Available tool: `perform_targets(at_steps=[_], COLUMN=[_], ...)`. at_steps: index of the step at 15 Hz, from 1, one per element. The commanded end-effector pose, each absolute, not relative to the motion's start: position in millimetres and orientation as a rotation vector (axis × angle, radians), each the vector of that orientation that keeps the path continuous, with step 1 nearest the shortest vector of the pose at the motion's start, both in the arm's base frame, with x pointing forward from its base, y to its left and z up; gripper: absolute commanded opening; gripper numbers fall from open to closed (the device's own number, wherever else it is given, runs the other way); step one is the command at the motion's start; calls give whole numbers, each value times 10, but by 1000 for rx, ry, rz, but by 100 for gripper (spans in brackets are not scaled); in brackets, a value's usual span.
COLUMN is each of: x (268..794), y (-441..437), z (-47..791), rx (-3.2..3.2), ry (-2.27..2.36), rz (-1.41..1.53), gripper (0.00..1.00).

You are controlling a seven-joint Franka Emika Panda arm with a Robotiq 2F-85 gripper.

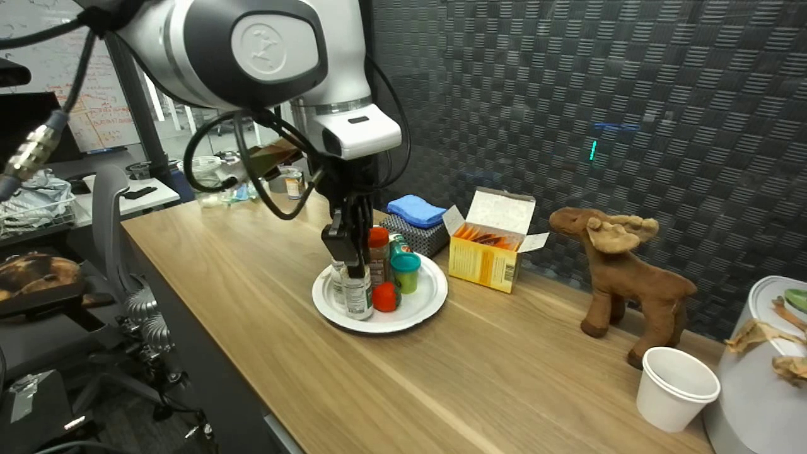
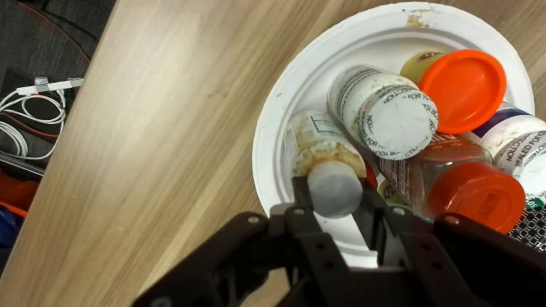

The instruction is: Pick up all the objects surrounding the white plate and arrange them on the plate

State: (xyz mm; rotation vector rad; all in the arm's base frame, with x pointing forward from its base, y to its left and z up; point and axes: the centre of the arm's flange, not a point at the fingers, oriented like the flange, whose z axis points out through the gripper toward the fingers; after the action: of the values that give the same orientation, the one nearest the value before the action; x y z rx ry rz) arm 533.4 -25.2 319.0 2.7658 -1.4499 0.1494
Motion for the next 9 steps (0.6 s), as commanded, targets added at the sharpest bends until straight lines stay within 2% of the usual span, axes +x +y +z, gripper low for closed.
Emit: perform_targets(at_steps=[1, 6, 7, 9], x=[5621, 5691, 5659, 5563], y=[-262, -259, -253, -241], z=[3126, 3059, 3095, 3175], rx=[2782, 2771, 2774, 2780], ry=[-1377, -1332, -1325, -1320], rz=[150, 130, 133, 147], gripper=[9, 10, 55, 62])
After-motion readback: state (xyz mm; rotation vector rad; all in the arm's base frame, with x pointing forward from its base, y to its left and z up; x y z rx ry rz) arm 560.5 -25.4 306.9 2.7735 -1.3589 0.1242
